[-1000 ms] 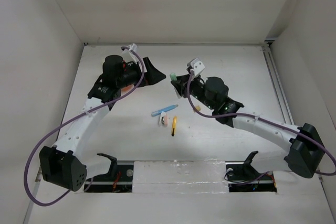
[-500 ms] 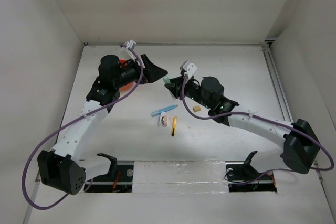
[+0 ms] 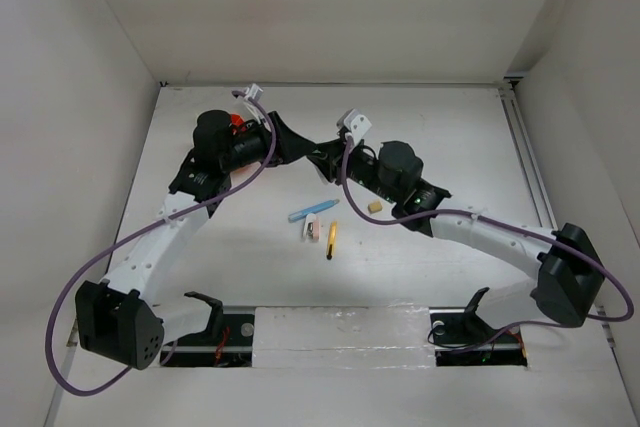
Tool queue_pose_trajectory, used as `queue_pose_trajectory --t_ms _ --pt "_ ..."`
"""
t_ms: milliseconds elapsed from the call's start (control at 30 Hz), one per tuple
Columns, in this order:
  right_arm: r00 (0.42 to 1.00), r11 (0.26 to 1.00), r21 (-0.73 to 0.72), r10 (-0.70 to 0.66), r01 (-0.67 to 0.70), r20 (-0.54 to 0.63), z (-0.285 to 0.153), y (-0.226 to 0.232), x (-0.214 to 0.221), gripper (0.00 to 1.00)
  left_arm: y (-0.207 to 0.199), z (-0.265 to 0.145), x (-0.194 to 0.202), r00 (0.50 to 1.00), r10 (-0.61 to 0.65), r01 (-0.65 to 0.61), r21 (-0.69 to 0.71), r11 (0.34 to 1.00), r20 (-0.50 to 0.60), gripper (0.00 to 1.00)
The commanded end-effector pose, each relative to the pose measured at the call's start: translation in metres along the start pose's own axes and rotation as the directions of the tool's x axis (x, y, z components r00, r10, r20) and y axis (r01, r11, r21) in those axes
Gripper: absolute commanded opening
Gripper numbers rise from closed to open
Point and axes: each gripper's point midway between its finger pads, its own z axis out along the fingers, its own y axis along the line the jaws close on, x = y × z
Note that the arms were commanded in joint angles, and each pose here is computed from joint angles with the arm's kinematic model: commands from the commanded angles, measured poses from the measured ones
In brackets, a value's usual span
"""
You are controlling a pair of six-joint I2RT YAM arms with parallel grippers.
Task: Sort the stationery into containers
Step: Place the pen in the storage box.
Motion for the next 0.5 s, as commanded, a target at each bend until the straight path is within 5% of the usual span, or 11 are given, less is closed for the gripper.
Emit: queue_pose_trajectory --t_ms 0,67,167,333,467 --pt "0.994 1.000 0.015 -0.009 0.007 0.112 0.006 -0.001 -0.040 0.00 -0.008 0.000 -0.004 0.999 0.029 -0.030 0.047 0.998 0.015 0.56" --pt "0.992 1.000 -0.010 -0.009 0.011 0.122 0.007 0.003 -0.045 0.00 -0.008 0.000 -0.004 0.999 0.029 -0.030 0.047 0.998 0.015 0.55" --pt "0.994 1.000 -0.020 -0.009 0.011 0.113 0.009 0.005 -0.041 0.00 -0.007 0.002 -0.002 1.000 0.024 -0.024 0.050 0.998 0.002 0.40" --pt "0.992 0.999 -0.038 -0.008 0.013 0.124 0.009 0.011 -0.046 0.00 -0.007 0.002 -0.002 1.000 0.024 -0.024 0.051 0.998 0.002 0.34" --pt "0.992 0.999 -0.050 0.001 0.005 0.124 0.011 0.013 -0.044 0.00 -0.007 0.005 -0.003 1.000 0.024 -0.024 0.057 0.998 -0.004 0.14"
